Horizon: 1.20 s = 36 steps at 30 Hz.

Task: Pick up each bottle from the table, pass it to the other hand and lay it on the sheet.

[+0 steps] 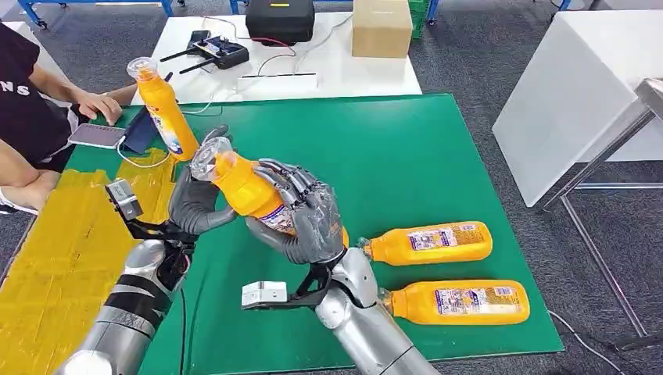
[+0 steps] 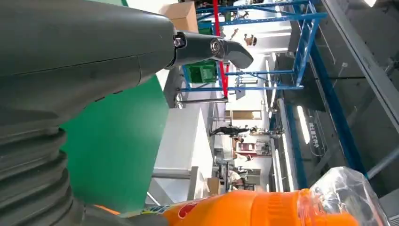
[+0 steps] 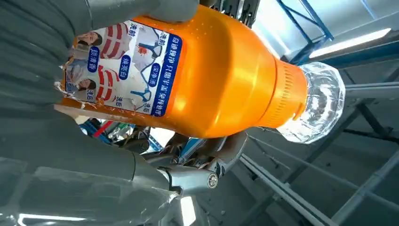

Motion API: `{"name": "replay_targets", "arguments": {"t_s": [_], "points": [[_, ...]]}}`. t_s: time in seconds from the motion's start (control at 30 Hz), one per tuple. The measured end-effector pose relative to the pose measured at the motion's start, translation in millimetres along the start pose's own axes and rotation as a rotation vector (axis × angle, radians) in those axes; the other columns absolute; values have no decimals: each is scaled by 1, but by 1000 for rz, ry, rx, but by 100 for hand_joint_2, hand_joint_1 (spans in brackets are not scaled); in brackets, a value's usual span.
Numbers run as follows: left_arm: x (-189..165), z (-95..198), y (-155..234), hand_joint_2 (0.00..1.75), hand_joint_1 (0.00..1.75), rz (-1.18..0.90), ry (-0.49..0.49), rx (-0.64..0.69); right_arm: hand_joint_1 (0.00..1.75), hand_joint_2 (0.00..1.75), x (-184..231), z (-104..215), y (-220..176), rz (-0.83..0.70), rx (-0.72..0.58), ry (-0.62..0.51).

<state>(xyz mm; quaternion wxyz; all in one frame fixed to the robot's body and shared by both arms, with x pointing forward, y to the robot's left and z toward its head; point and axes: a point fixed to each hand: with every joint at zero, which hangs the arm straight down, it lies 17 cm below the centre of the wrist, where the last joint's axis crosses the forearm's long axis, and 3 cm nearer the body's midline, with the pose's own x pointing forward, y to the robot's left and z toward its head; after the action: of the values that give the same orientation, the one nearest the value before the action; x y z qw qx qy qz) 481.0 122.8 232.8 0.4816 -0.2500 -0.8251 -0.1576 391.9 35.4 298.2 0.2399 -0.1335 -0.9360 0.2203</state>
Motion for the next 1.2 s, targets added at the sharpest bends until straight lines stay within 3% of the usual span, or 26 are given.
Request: {"name": "replay_targets", "arguments": {"t_s": [0.47, 1.2], "points": [[-5, 3, 3, 175, 0, 1, 13, 7, 175, 175, -1, 0, 3, 48, 25, -11], [-17, -3, 1, 175, 0, 20, 44, -2, 175, 175, 0, -21, -33, 101, -51, -35]]}}
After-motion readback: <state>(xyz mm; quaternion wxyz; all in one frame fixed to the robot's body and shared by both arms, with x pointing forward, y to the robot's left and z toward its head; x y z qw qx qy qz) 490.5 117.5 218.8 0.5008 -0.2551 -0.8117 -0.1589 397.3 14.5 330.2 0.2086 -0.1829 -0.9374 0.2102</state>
